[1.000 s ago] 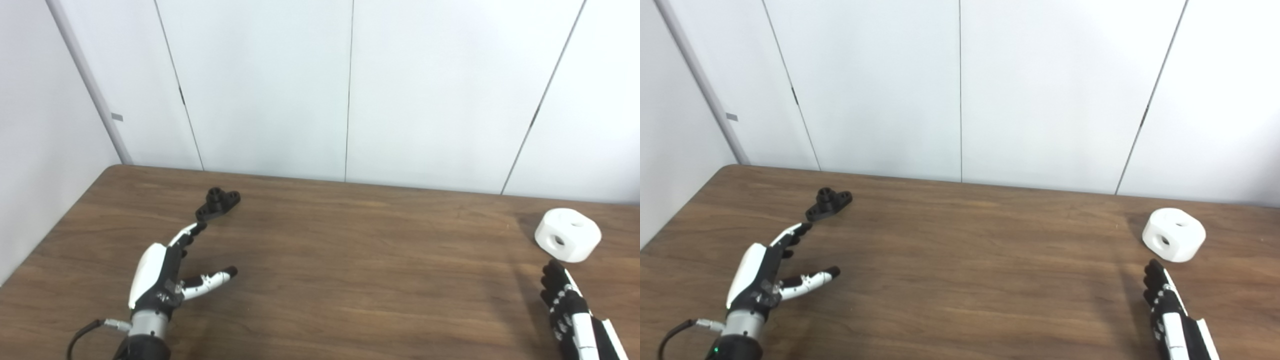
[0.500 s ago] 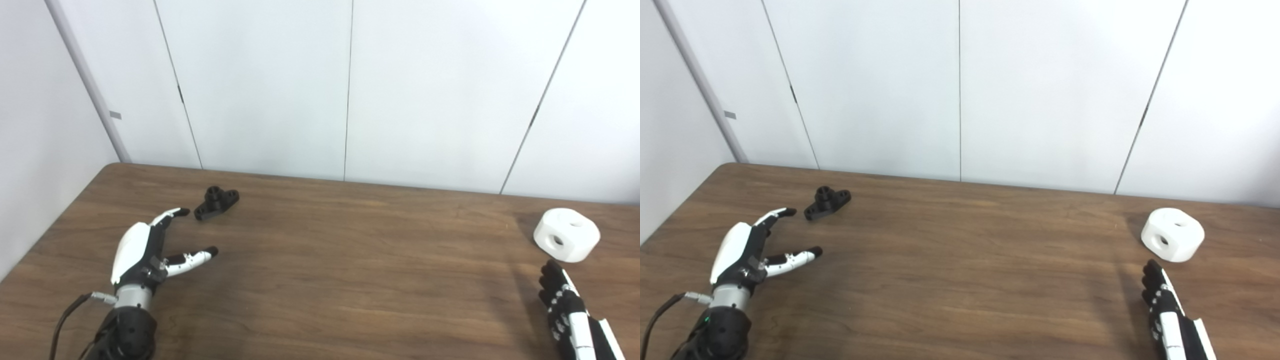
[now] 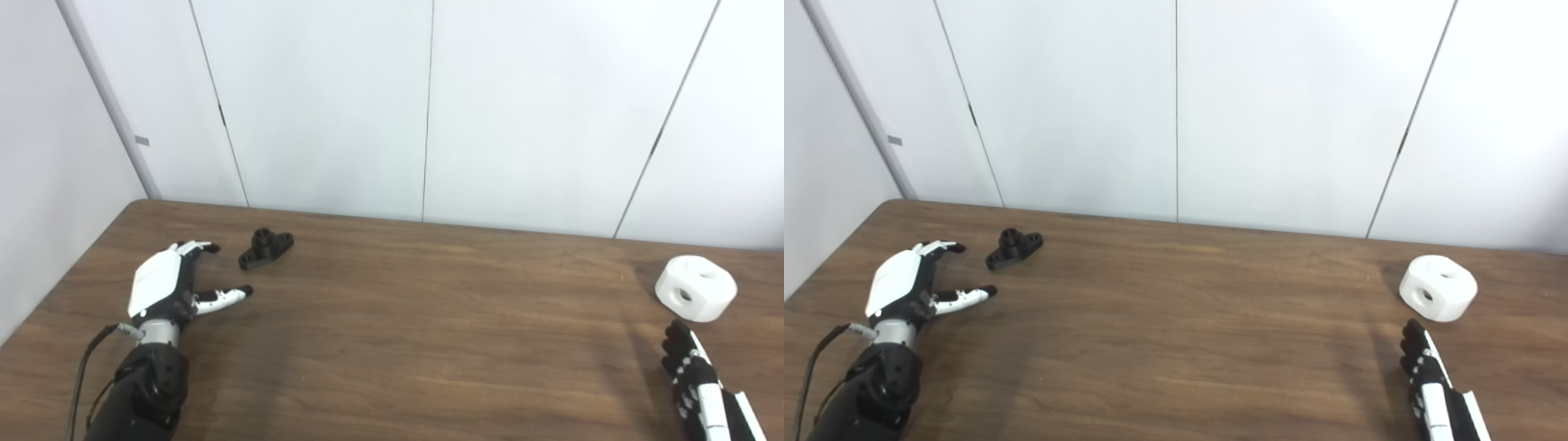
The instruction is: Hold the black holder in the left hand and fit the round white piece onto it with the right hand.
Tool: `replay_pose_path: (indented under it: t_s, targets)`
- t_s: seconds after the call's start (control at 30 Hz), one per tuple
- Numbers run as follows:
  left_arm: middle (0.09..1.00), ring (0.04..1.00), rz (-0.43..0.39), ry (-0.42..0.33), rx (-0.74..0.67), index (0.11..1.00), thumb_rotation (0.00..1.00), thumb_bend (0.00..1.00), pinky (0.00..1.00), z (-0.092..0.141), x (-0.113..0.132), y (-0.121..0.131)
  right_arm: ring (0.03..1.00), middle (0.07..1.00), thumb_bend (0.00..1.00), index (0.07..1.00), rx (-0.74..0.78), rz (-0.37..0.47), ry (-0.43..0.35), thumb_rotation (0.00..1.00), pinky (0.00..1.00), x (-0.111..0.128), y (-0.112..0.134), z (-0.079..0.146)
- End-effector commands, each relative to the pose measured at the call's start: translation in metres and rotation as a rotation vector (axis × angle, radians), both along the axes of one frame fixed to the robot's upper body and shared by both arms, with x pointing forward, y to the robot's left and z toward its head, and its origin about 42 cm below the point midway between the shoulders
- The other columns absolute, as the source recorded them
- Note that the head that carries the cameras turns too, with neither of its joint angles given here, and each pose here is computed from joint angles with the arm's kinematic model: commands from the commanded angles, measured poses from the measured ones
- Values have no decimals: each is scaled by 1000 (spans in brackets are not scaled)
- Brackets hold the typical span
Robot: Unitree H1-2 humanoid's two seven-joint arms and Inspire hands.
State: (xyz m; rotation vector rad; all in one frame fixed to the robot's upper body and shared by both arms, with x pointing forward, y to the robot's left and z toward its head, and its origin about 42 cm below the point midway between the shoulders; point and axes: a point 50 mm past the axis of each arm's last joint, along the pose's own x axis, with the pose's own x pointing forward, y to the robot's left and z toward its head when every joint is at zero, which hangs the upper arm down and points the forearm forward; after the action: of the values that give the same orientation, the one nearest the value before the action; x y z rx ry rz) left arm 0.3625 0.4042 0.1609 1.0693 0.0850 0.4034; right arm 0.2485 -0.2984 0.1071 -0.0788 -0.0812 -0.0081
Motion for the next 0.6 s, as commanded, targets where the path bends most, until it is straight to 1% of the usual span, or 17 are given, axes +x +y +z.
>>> replay_pose_path:
  t_s: [0.0,0.27,0.37,0.57]
  targets:
    - [897,965,-11,-101,63,786,347,878,1000,32,20,7,988,985,558,981,60,-17,113,988,1000,-25,16,-39]
    - [894,952,1,-80,47,780,339,888,1000,33,45,7,982,980,549,976,58,-21,114,987,1000,-27,18,-38]
    - [892,948,-9,-74,22,781,329,885,1000,34,54,5,985,981,548,978,64,-18,118,984,1000,-29,18,-38]
    - [893,952,-20,-27,-5,786,355,882,1000,41,73,0,982,980,554,975,59,-27,126,991,1000,-30,18,-38]
